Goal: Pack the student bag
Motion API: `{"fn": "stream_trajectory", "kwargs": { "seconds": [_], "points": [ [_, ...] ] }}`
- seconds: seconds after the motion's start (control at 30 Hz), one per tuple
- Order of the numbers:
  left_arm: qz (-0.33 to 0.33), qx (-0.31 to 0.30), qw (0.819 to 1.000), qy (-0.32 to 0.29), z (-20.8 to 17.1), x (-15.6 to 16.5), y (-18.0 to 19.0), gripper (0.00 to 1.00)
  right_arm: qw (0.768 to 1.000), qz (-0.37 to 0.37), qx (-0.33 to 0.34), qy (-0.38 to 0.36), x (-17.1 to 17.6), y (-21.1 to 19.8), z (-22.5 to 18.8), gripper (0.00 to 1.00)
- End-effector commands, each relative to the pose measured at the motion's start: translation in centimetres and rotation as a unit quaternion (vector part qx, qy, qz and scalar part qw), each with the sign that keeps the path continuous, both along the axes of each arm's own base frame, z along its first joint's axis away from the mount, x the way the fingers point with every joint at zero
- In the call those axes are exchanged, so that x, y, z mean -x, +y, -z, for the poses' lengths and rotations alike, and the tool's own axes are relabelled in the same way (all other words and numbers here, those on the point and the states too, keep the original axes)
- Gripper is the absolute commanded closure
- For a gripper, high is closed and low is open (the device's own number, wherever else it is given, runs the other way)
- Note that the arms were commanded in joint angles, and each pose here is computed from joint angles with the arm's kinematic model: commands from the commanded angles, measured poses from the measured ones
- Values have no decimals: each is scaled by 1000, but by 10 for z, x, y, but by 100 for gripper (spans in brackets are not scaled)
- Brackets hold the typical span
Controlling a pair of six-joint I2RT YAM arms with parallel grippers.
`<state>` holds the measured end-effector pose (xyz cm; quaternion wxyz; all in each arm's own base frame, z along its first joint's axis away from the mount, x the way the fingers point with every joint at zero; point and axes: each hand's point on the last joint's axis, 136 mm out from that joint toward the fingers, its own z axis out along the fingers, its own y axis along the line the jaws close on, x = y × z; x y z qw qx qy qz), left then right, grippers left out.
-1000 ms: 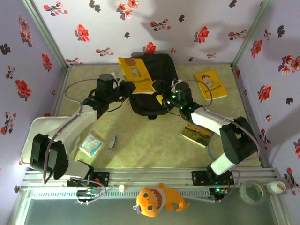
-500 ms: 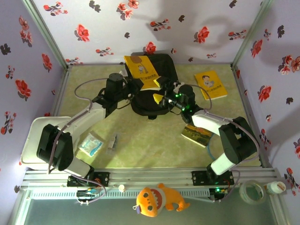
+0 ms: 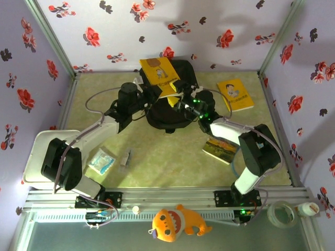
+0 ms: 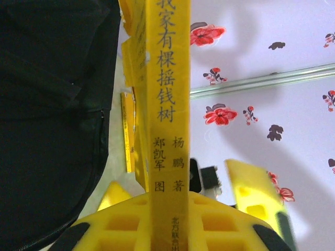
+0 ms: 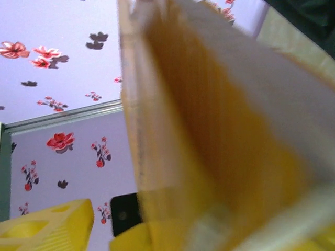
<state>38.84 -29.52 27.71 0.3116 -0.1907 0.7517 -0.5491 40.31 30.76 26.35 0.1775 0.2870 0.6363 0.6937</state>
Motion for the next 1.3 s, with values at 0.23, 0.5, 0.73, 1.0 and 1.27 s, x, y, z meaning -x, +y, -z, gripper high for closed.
{"fn": "stream_trajectory", "kwargs": {
  "seconds": [0.23, 0.5, 0.73, 1.0, 1.27],
  "points": [
    [15, 38, 999, -35, -19, 7, -6, 100, 999, 14, 10, -43, -4, 0, -22, 55],
    [32, -22, 999, -29, -9, 20, 1, 76, 993, 27, 106, -53, -5, -6, -12, 88],
    [31, -193, 981, -15, 37, 23, 35, 30, 964, 89, 236, -84, 6, -55, -7, 93],
    [86, -341, 936, -10, 92, 0, 44, 16, 908, 137, 391, -66, 34, -126, 11, 94],
    [121, -357, 926, 32, 150, -45, 22, 25, 890, 131, 434, -40, 50, -147, 31, 93]
  ]
}}
